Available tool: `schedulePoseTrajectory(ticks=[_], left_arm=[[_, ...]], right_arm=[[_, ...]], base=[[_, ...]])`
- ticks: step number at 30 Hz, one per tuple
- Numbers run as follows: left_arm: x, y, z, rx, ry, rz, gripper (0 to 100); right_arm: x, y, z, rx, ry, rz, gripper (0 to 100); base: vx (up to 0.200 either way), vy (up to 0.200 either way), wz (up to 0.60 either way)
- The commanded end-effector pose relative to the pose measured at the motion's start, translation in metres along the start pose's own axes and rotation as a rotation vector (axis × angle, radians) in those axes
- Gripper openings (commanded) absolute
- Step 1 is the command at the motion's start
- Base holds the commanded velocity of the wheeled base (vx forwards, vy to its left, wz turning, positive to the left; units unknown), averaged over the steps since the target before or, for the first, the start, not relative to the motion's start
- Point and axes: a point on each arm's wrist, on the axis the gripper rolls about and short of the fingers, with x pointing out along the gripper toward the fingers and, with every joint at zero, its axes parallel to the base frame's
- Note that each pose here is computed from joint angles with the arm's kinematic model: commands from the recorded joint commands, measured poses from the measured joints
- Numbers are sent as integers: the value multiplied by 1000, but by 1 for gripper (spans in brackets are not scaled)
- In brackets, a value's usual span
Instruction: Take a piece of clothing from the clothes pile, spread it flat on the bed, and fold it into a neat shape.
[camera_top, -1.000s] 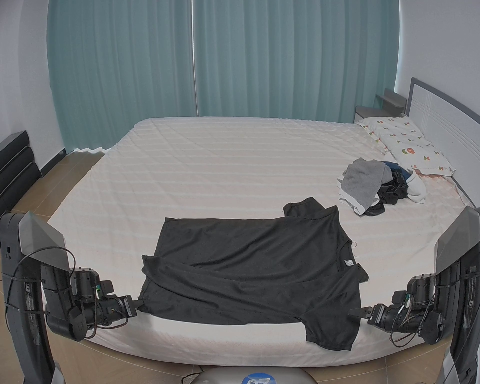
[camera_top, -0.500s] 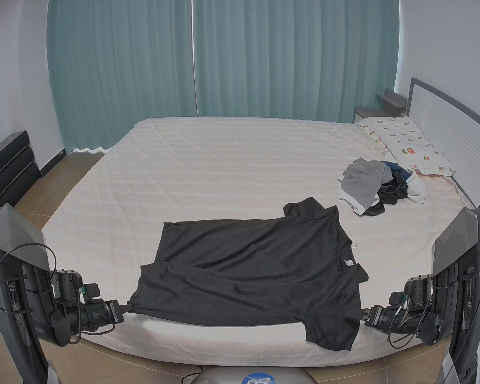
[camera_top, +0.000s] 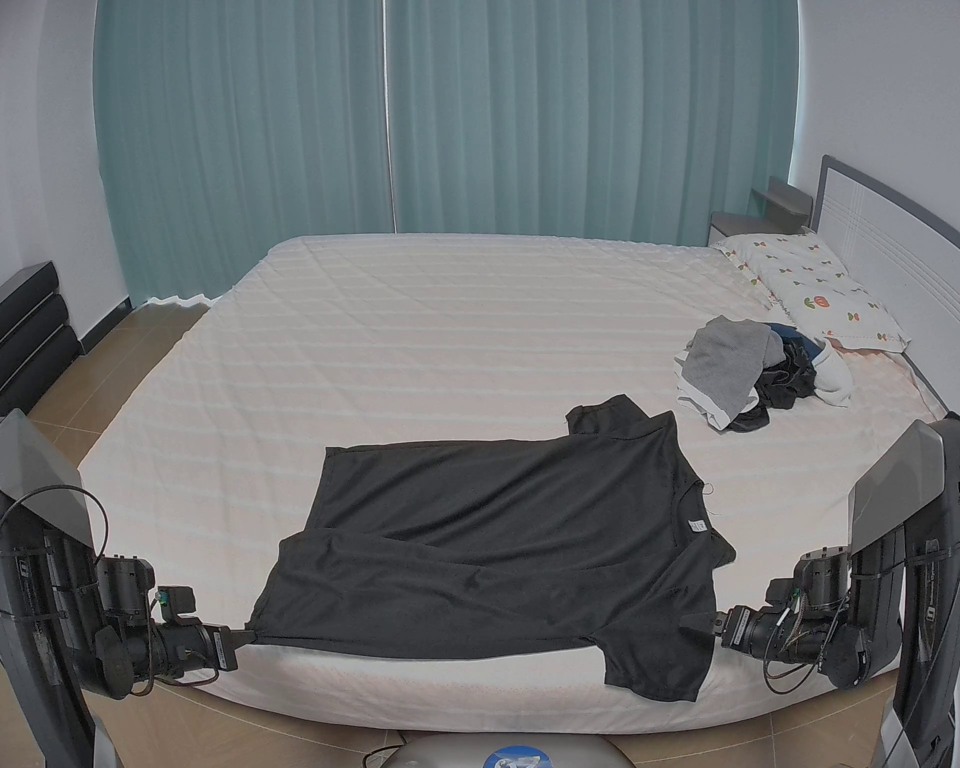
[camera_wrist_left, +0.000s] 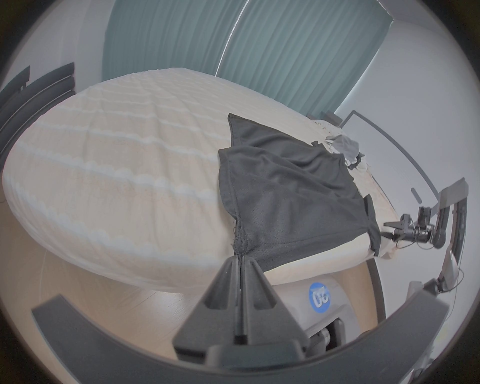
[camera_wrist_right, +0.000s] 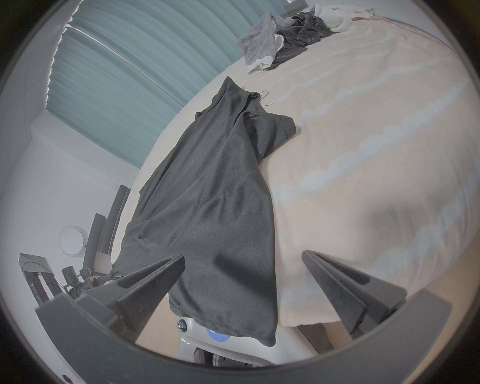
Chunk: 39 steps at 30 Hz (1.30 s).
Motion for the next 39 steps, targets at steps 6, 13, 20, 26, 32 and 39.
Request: schedulePoseTrajectory(ticks=[6, 13, 20, 26, 32, 39], left_arm=[[5, 13, -17, 19, 72, 13, 0], [7, 15, -19, 14, 77, 11, 0], [13, 18, -19, 10, 80, 13, 0], [14, 18, -19, 10, 77, 13, 0], [18, 19, -22, 9, 92, 6, 0], [20, 16, -26, 22, 113, -4, 0]], right_arm=[[12, 1, -1, -19, -9, -9, 0], [4, 0, 0, -9, -27, -35, 0], [-29, -11, 7, 47, -50, -38, 0], [-39, -19, 11, 35, -57, -32, 0], [-48, -35, 11, -21, -64, -82, 0], [-60, -39, 21, -23, -101, 7, 0]], base=[[0, 0, 0], [0, 0, 0], [0, 0, 0], [0, 0, 0], [0, 0, 0], [0, 0, 0]])
